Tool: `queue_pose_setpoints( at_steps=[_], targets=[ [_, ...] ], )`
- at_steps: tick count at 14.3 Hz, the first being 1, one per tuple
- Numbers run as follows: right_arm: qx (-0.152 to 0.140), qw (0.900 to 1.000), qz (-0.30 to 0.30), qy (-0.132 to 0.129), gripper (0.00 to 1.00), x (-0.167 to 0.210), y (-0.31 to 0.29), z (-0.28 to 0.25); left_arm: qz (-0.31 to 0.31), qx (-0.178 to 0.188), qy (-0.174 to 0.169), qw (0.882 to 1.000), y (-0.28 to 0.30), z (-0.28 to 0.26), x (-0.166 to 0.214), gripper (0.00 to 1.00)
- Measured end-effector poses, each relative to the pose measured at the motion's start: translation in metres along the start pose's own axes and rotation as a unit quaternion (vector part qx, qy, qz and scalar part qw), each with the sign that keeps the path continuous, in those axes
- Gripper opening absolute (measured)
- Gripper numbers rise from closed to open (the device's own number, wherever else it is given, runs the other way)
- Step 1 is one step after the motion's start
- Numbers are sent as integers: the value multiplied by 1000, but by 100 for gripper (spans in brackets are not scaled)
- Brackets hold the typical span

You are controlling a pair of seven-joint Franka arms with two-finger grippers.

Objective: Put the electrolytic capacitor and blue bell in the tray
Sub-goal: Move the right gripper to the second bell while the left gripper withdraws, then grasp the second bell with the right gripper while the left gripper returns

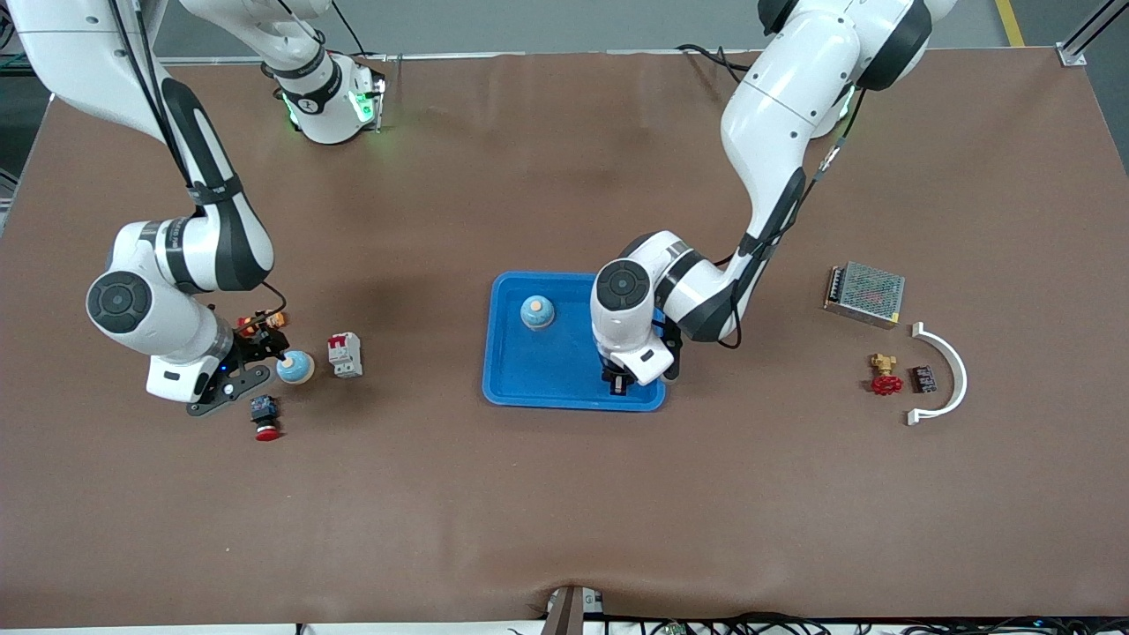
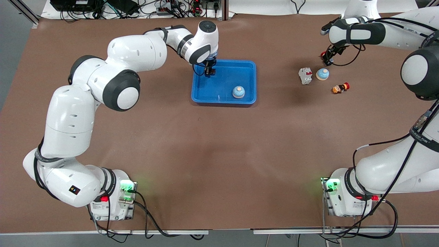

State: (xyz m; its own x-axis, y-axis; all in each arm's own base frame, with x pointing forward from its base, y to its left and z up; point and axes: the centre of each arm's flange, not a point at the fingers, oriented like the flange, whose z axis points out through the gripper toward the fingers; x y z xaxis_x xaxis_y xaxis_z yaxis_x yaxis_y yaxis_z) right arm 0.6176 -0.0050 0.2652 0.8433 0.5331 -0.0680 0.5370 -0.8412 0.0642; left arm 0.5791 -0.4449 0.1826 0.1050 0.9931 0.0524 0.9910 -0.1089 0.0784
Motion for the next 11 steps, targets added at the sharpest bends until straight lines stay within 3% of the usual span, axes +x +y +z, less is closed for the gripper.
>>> queue_pose_setpoints(
  at_steps=[4, 11],
  targets=[
    [3, 1000, -3, 1, 100, -1, 0, 16, 0, 0, 0, 1000, 0, 1, 0, 99],
    [7, 1000, -9, 1, 100, 2, -7, 39, -3, -10, 2, 1000, 16, -33, 4, 100]
  ],
)
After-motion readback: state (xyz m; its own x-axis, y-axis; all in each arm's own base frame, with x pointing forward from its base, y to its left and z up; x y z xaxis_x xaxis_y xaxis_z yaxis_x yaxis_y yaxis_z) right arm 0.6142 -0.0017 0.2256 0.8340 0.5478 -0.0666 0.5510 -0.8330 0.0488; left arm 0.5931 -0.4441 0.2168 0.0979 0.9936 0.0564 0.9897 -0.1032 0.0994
